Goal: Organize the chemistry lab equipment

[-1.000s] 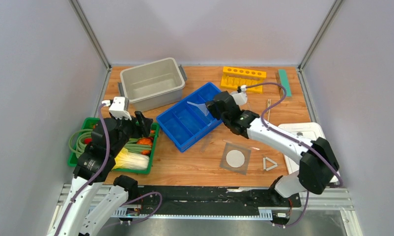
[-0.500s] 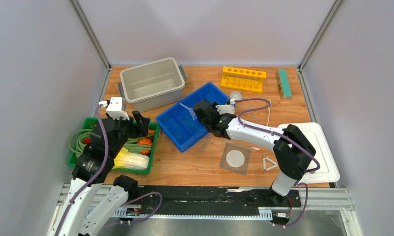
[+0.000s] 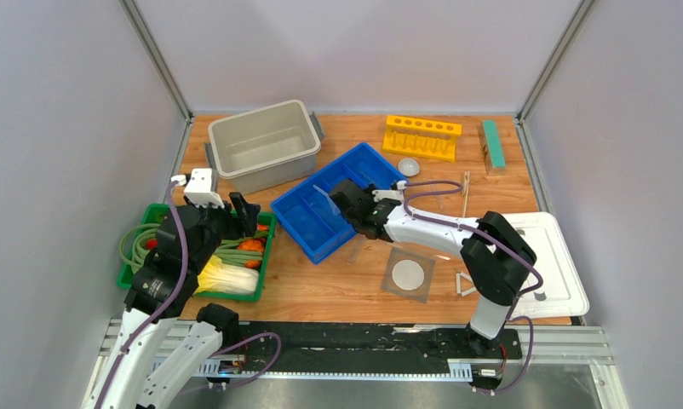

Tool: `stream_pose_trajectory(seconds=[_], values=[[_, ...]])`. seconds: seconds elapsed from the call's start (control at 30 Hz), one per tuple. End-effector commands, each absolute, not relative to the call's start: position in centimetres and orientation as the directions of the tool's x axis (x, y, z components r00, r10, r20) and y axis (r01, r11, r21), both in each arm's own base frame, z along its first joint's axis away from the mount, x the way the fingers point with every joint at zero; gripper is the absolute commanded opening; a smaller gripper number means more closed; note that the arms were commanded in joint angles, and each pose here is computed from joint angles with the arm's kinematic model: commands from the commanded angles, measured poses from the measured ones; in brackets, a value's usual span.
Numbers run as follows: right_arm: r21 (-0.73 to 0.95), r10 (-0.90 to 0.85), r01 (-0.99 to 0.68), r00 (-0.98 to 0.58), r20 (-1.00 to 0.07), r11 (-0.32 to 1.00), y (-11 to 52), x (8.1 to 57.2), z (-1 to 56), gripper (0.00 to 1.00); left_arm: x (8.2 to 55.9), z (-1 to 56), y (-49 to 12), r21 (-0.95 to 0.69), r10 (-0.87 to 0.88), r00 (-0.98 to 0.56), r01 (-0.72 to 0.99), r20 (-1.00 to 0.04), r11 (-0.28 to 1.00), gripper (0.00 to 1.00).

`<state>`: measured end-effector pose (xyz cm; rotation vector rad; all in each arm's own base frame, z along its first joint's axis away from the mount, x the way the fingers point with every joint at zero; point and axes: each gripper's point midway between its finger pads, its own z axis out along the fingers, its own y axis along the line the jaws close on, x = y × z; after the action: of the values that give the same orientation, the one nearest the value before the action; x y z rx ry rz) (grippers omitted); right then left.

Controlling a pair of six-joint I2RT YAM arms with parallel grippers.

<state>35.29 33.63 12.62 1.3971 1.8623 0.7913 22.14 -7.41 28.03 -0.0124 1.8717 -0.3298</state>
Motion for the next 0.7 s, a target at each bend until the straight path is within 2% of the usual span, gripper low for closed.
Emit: stream_pose_trajectory(seconds=[0.0,0.27,0.5,0.67], values=[[0.792,0.976,0.574,-0.171,-0.133,0.208,34.5,35.4,12.4,0.04,22.0,29.9,-7.2,-0.251,-0.202,-0.278,0.154,-0.939,0.956,0.77],[0.758,0.974,0.615,-0.183,-0.133,0.219,35.6,34.6,11.1,0.07,22.0,29.9,-7.3,-0.254,-0.203,-0.281,0.159,-0.938,0.954,0.77],[0.762,0.971,0.603,-0.178,-0.160,0.236,34.8,34.4,12.8,0.23,22.0,29.9,-7.3,-0.253,-0.202,-0.280,0.160,-0.939,0.954,0.77],[0.779,0.950,0.546,-0.200,-0.238,0.310,33.9,34.5,15.8,0.31,22.0,29.9,-7.3,-0.252,-0.201,-0.281,0.158,-0.938,0.955,0.77]])
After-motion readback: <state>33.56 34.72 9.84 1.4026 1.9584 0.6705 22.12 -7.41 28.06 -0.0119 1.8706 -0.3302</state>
